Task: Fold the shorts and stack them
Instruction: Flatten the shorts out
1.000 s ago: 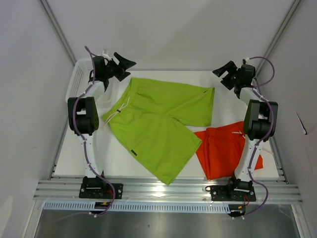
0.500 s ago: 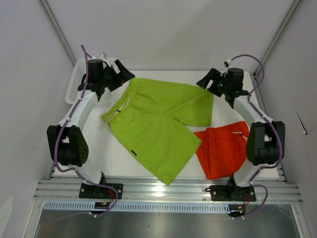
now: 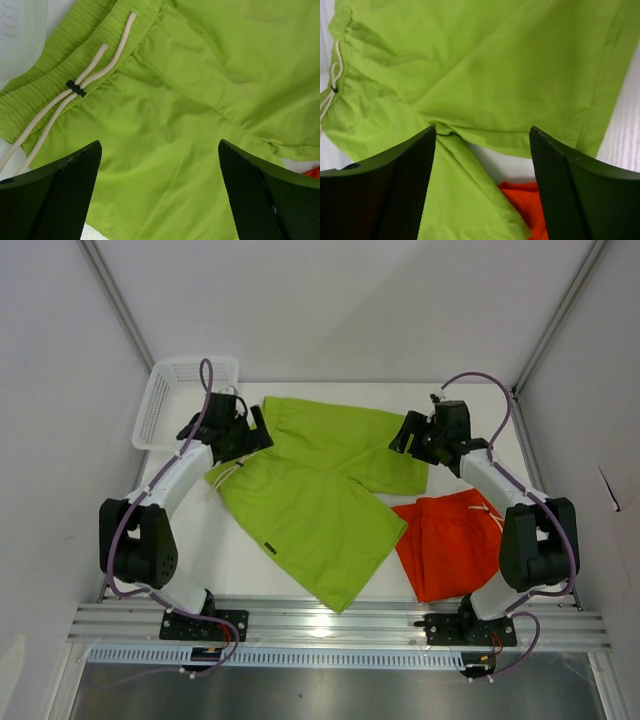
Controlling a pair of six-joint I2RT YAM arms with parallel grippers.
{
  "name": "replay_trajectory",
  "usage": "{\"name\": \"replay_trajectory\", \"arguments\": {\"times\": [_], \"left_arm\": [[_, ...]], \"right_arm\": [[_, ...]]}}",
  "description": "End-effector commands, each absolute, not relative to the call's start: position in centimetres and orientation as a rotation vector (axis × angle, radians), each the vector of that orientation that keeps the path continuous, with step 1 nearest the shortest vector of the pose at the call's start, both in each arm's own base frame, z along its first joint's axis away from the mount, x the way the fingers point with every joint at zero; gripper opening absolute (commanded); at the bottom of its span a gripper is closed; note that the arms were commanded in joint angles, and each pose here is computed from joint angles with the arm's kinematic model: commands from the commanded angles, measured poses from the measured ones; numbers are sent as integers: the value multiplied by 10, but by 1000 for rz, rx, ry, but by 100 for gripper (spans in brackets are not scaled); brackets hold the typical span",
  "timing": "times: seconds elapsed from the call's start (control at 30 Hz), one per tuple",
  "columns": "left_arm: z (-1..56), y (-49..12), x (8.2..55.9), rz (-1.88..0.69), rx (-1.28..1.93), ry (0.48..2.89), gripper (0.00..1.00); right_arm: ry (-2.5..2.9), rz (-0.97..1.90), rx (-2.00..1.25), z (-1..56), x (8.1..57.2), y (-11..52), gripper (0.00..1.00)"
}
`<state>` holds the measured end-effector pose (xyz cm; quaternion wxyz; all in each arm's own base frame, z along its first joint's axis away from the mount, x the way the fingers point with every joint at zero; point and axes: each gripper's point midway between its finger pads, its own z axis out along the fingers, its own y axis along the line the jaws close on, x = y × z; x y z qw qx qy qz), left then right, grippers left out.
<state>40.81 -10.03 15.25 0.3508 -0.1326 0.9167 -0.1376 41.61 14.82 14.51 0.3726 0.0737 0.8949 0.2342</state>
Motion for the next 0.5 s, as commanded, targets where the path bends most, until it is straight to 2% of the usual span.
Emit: {"name": "replay_trajectory", "arguments": {"times": [0.0,0.07,0.2,0.47], "left_arm": [[149,-87,402,-257,-327,2356,99],[144,-88,403,-263,-324,2355,99],[127,-86,400,-244,-326,2377,99],[87,-78,395,-178,-385,2438,99]], "right_arm": [[2239,533,278,154,437,125,74],[2195,576,349,165,457,107,74],[2218,621,424,149,493,86,76],[2242,687,421,114,530,85,75]]}}
